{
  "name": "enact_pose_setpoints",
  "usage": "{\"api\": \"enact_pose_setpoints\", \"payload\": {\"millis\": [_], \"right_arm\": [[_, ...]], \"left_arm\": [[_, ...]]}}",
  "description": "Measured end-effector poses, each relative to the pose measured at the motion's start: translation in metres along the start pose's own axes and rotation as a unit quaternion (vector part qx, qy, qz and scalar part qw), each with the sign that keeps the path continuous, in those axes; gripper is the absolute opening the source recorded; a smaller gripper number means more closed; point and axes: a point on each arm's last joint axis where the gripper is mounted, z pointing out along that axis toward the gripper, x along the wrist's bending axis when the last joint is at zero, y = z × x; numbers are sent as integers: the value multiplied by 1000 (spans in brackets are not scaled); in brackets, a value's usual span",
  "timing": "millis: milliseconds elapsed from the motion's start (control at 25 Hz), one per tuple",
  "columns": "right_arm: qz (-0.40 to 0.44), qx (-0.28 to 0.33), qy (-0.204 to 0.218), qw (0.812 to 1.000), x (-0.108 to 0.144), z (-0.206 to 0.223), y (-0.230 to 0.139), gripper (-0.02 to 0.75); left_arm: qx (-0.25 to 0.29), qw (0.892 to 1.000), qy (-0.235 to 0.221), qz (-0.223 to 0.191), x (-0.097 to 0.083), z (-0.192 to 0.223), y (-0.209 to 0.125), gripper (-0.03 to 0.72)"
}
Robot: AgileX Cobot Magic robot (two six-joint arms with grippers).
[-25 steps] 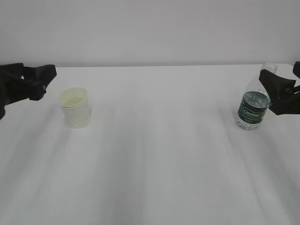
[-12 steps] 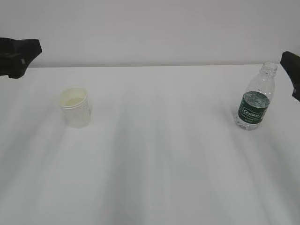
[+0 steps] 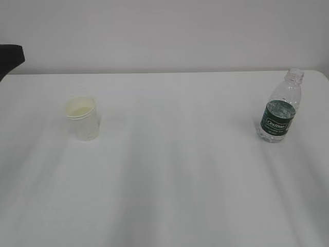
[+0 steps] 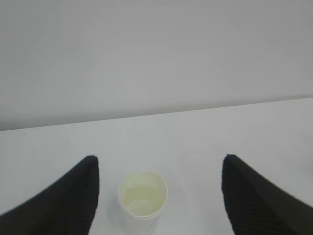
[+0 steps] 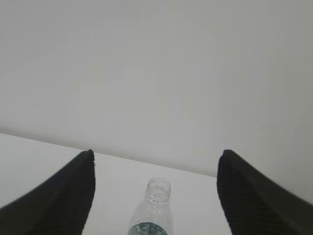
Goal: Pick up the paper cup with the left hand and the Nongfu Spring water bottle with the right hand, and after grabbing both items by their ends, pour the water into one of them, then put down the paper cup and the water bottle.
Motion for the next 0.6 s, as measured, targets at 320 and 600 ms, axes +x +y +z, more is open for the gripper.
{"api": "enact_pose_setpoints", "payload": {"millis": [320, 600], "right_arm": [[0, 4, -23, 1000, -3, -36, 15, 590], [0, 20, -42, 999, -5, -66, 19, 590]], "left_arm": [[28, 1000, 0, 0, -1, -35, 6, 558], [23, 1000, -2, 0, -2, -61, 11, 557]]}}
